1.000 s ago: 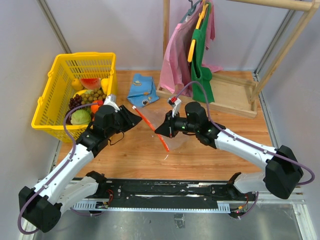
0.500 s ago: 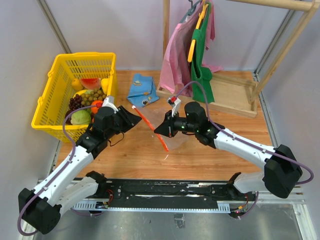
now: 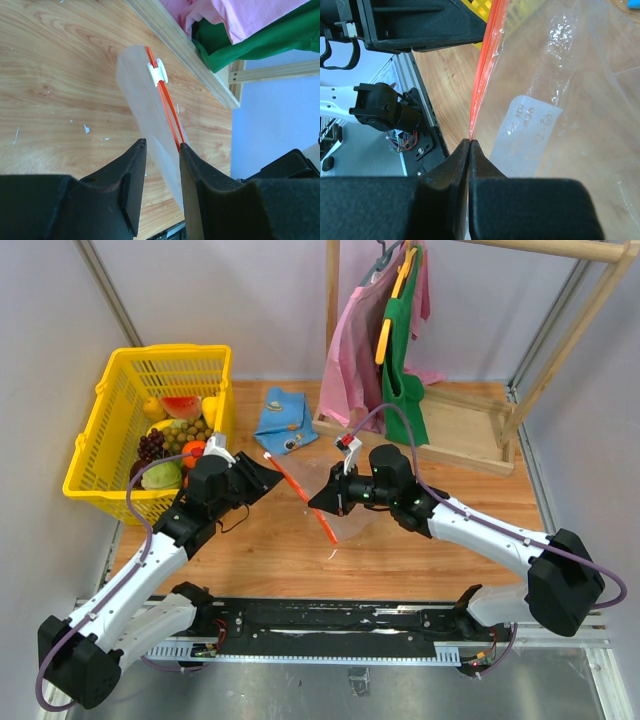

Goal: Place the food in the zip-top bag and seal the zipper
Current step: Open the zipper of the food storage bag at the center of the board.

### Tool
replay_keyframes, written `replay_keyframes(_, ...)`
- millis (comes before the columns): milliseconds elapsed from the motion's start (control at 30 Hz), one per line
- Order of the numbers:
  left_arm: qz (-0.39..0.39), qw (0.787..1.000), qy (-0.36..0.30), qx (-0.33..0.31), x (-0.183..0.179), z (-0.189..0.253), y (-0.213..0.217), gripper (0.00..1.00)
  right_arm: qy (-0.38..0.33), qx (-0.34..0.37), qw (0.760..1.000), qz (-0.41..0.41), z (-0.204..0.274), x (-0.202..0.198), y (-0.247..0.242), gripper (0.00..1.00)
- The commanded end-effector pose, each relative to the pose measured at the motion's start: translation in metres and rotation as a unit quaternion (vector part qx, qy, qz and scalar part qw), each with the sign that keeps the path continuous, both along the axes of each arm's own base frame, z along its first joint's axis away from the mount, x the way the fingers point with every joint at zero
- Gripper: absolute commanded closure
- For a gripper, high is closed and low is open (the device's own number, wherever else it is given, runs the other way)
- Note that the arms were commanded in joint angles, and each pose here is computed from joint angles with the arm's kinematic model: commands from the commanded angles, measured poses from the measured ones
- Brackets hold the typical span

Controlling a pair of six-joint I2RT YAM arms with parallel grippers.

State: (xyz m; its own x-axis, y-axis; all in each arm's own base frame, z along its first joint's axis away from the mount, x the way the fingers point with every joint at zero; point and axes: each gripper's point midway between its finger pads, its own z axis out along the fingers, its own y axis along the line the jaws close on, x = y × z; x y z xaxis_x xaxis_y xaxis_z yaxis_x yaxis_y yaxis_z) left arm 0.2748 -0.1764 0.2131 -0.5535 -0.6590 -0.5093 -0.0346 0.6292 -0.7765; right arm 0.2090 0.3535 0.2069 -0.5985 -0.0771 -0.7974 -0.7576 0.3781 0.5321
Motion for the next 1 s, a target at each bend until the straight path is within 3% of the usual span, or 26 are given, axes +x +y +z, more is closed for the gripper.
replay_keyframes(0, 0.004, 1.0, -0.013, -0.013, 0.002, 0.005, -0.002, 0.63, -0.003, 0.009, 1.0, 0.014, 0.0, -0.006, 0.006, 0.99)
replay_keyframes(433, -0.007, 1.0, 0.011, -0.005, 0.003, -0.014, -0.007, 0.64, -0.003, 0.014, 1.0, 0.016, 0.002, -0.006, 0.007, 0.99)
replay_keyframes(967, -0.049, 0.998, 0.022, -0.044, -0.001, -0.016, -0.032, 0.63, 0.004, 0.028, 0.999, 0.023, 0.004, -0.007, 0.013, 0.99)
